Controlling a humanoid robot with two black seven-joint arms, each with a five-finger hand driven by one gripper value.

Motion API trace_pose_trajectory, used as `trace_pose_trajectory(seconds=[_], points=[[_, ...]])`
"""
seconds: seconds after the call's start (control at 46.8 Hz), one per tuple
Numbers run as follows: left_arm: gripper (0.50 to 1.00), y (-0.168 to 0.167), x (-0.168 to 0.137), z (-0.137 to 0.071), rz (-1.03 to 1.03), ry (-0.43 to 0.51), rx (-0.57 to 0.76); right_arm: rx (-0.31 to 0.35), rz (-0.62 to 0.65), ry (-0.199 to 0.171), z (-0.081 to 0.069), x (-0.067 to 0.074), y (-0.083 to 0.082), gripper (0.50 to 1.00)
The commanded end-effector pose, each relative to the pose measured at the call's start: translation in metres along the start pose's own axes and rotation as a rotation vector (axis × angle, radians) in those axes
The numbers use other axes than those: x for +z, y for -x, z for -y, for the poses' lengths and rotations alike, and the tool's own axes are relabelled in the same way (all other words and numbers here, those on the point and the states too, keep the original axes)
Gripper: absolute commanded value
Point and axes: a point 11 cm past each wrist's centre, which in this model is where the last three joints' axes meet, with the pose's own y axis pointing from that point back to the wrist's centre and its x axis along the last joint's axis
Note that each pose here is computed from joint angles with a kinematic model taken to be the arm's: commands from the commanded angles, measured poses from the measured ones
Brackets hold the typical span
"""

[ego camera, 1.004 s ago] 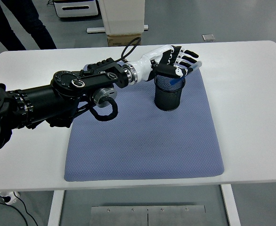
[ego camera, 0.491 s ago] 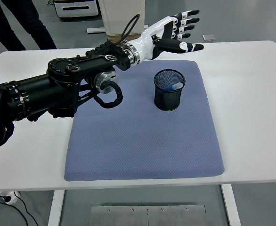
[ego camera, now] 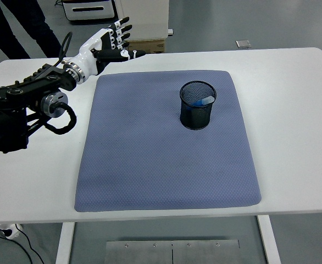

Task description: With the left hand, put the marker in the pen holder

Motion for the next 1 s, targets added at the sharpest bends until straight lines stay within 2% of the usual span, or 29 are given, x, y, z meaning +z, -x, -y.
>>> trace_pose_trajectory(seconds=[0.0, 0.406, 0.427, 0.449, 0.726, 0.983], points=[[1.0, -0.028, -0.007, -0.014, -0.028, -0.003, 0.058, 0.0, 0.0, -0.001, 0.0, 0.0, 0.0, 1.0], [1.0, -0.08, -0.044, -0.056, -0.258, 0.036, 0.249, 0.0, 0.0, -0.001, 0.0, 0.0, 0.0, 1.0], [1.0, -0.09, -0.055, -0.068, -0.292, 0.034, 0.289, 0.001, 0.001, -0.001, 0.0, 0.0, 0.0, 1.0], [1.0, -0.093, -0.059, -0.071, -0.299, 0.033, 0.298, 0.001, 0.001, 0.001, 0.0, 0.0, 0.0, 1.0], [1.0, -0.114, -0.087, -0.103, -0.317, -0.009, 0.354, 0.001, -0.001, -0.001, 0.0, -0.001, 0.0, 1.0], [1.0, -0.126, -0.09, -0.116, -0.309, -0.017, 0.363, -0.001, 0.002, -0.005, 0.0, -0.002, 0.0, 1.0]])
